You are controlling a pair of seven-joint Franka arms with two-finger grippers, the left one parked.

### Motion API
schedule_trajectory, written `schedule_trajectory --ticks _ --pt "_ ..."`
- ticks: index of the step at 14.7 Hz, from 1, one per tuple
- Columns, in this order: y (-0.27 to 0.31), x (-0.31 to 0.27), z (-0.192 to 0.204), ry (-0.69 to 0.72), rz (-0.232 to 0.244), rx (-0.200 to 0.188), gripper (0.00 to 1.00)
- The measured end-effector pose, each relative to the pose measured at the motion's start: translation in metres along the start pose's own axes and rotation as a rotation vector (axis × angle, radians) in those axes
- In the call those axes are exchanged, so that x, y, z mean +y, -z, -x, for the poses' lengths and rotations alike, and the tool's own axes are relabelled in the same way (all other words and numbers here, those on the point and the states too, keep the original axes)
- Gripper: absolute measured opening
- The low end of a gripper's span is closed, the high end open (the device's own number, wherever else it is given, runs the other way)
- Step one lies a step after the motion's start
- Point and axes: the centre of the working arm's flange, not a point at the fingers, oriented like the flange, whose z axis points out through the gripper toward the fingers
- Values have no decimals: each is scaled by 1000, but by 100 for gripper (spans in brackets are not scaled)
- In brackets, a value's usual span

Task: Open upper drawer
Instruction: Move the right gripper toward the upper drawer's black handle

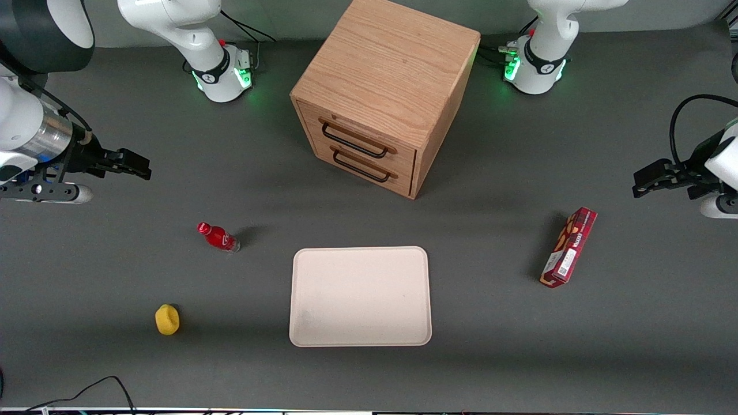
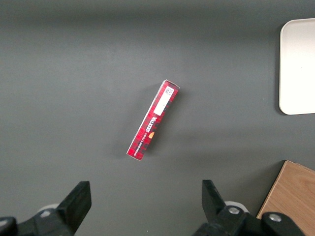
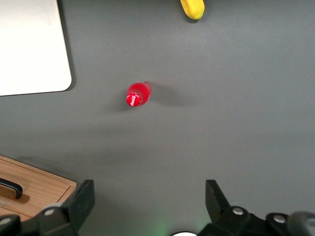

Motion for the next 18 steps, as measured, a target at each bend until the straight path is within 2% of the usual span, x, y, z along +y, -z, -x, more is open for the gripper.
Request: schedule_trajectory --ticks 3,7,9,12,15,16,18 --pt "4 1 0 -3 -1 6 100" --pt "20 -4 1 4 -8 39 100" --pt "28 -27 8 46 -27 32 100" --pt "51 -98 34 217 -93 36 100" --pt "55 -170 64 385 -156 12 100" --pt "47 -189 68 438 -183 -10 100" --pt "21 -224 63 605 -272 -69 100"
